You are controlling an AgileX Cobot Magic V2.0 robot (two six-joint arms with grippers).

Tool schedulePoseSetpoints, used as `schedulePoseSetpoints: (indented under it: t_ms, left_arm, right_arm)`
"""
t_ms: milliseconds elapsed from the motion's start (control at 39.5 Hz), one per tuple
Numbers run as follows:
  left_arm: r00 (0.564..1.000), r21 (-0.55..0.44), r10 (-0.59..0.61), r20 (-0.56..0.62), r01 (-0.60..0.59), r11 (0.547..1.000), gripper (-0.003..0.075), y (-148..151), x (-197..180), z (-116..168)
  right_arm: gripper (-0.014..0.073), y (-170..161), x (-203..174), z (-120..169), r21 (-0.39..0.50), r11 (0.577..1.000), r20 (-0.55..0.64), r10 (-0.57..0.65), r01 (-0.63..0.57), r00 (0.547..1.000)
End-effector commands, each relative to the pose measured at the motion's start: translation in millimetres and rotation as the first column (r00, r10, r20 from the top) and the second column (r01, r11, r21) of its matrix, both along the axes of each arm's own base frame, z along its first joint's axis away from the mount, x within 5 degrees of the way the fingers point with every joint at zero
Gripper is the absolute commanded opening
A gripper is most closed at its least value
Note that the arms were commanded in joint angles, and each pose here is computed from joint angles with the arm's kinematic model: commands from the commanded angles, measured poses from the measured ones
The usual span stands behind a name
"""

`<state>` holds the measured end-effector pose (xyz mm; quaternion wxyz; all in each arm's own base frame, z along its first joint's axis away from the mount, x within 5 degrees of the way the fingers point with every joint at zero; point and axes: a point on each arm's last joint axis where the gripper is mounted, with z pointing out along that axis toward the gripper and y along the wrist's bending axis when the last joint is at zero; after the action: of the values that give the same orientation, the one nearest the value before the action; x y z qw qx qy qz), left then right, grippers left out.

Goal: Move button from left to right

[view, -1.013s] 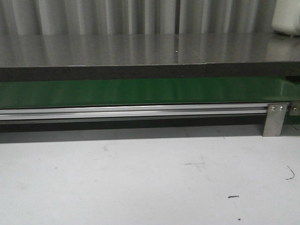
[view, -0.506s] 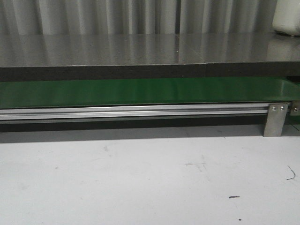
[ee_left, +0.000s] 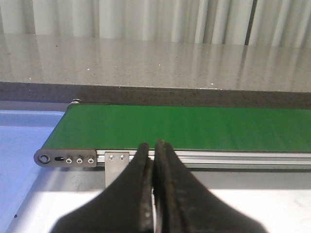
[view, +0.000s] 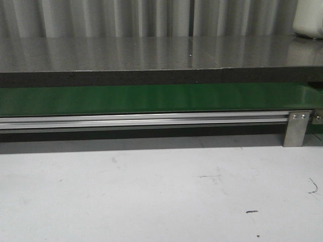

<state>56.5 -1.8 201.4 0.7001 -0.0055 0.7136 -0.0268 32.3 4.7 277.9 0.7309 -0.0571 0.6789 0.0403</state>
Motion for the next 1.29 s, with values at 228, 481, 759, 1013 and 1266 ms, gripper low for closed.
schedulePoseSetpoints:
  t_ms: [228, 481, 759, 1013, 1266]
  left_arm:
    - [0.998, -0.013, 0.003, 0.068, -0.002, 1.0, -0.0021, 0.2, -0.3, -1.5]
    - [0.998, -0.013, 0.003, 0.068, -0.002, 1.0, -0.0021, 0.2, -0.3, -1.5]
    - [0.998, -0.013, 0.003, 0.068, -0.002, 1.0, -0.0021, 0.2, -0.3, -1.5]
    - [0.998, -0.013, 0.003, 0.068, -0.002, 1.0, -0.0021, 0.2, -0.3, -1.5]
    - [0.998, -0.013, 0.003, 0.068, -0.002, 1.0, -0.0021, 0.2, -0.3, -1.5]
  right_arm:
    - [-0.0068, -0.7, -5.2, 15.2, 0.005, 1.0, 0.113, 0.0, -0.001, 0.994]
    - [-0.0068, 0.3, 2.2, -2.0, 0.001, 1.0, 0.073, 0.001, -0.001, 0.997]
    - [-0.0068, 3.1, 22.8, -73.6, 0.067, 0.998, -0.022, 0.006, -0.005, 1.0]
    - [-0.0068, 3.5, 22.7, -76.3, 0.066, 0.998, -0.062, 0.011, -0.007, 0.998]
    - [-0.0068, 3.5, 22.7, -76.3, 0.066, 0.998, -0.062, 0.011, -0.007, 0.998]
